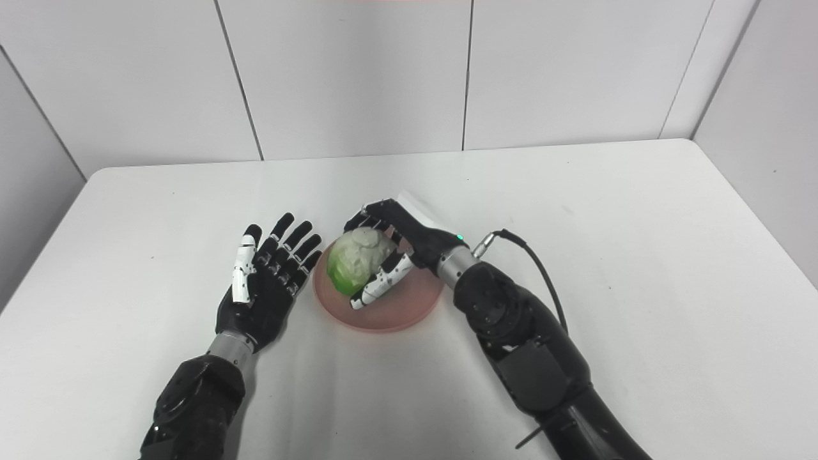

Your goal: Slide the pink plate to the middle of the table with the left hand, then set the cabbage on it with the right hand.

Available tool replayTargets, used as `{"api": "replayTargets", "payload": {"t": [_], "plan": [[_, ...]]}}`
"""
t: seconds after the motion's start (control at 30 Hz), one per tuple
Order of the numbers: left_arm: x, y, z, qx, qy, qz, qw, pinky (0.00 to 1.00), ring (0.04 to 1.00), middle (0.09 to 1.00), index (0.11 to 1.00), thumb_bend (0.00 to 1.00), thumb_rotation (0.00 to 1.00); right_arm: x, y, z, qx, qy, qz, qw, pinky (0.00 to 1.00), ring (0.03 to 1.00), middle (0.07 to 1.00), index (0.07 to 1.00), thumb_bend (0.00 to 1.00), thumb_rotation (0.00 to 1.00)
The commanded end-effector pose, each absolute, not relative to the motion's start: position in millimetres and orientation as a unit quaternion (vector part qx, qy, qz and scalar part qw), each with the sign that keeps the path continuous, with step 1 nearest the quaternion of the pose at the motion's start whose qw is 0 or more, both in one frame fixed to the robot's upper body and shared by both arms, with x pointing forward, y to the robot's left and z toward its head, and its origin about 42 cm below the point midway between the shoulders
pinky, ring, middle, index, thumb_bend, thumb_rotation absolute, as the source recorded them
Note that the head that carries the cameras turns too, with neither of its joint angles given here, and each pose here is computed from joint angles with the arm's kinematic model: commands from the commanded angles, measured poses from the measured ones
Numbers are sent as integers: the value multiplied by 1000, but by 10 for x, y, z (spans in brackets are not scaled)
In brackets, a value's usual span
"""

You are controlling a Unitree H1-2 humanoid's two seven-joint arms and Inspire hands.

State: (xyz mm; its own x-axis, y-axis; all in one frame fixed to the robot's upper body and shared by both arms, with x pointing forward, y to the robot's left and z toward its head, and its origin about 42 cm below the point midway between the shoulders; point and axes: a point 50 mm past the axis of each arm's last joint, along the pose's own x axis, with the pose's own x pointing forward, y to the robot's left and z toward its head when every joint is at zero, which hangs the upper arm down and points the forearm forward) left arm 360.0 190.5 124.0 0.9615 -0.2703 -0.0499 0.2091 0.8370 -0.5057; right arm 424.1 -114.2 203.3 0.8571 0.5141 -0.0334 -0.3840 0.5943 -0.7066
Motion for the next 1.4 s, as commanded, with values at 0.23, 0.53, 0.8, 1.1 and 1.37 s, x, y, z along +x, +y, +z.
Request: {"api": "replayTargets", "payload": {"t": [0.23,0.53,0.8,1.1,1.37], "plan": [[3488,2020,1014,-255,126,-111,952,935,925,934,950,481,1000,4300,-1027,2077,-400,-138,231,876,319,368,424,514,527,0],[3483,2070,1019,-263,125,-110,950,935,921,928,942,480,1000,4350,-1035,1958,-401,-138,221,878,338,386,423,519,526,0],[3477,2085,1026,-264,123,-113,950,938,925,931,942,485,993,4359,-1070,1943,-389,-133,229,883,449,471,464,517,528,0],[3483,2104,1004,-258,123,-113,951,922,921,934,946,490,990,4307,-1034,2161,-440,-111,275,848,679,759,799,837,930,384],[3487,2107,998,-261,123,-113,951,923,935,941,950,481,996,4266,-1026,2313,-450,-87,310,833,773,879,923,952,1000,478]]}}
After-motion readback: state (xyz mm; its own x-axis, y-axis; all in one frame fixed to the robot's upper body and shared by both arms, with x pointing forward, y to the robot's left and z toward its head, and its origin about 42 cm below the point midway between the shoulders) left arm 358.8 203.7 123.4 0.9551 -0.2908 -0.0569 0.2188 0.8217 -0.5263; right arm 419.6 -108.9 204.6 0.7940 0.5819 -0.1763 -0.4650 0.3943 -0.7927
